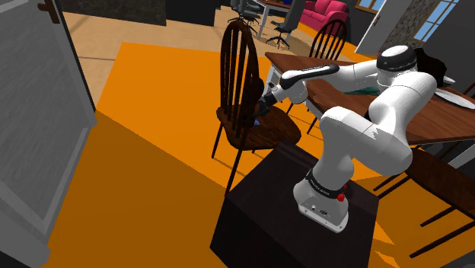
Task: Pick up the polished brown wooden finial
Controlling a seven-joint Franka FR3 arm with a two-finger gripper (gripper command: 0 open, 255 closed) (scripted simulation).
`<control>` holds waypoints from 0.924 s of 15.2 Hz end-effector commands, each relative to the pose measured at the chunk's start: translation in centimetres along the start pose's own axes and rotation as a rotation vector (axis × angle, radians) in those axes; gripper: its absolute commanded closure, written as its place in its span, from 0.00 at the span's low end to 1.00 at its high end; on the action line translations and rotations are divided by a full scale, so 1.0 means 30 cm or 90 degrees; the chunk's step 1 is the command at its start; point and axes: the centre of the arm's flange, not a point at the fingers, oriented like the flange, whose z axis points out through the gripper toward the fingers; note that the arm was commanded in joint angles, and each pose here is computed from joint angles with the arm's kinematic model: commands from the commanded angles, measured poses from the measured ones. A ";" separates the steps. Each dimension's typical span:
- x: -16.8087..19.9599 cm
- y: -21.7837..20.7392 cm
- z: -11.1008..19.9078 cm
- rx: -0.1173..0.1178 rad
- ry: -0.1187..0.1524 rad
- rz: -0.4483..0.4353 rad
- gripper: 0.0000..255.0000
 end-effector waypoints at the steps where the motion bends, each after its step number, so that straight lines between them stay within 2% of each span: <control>1: -0.006 -0.002 0.009 0.001 0.003 0.002 1.00; 10: -0.008 -0.003 0.007 0.001 0.003 0.002 1.00; 14: 0.042 0.001 -0.043 0.001 0.003 0.002 1.00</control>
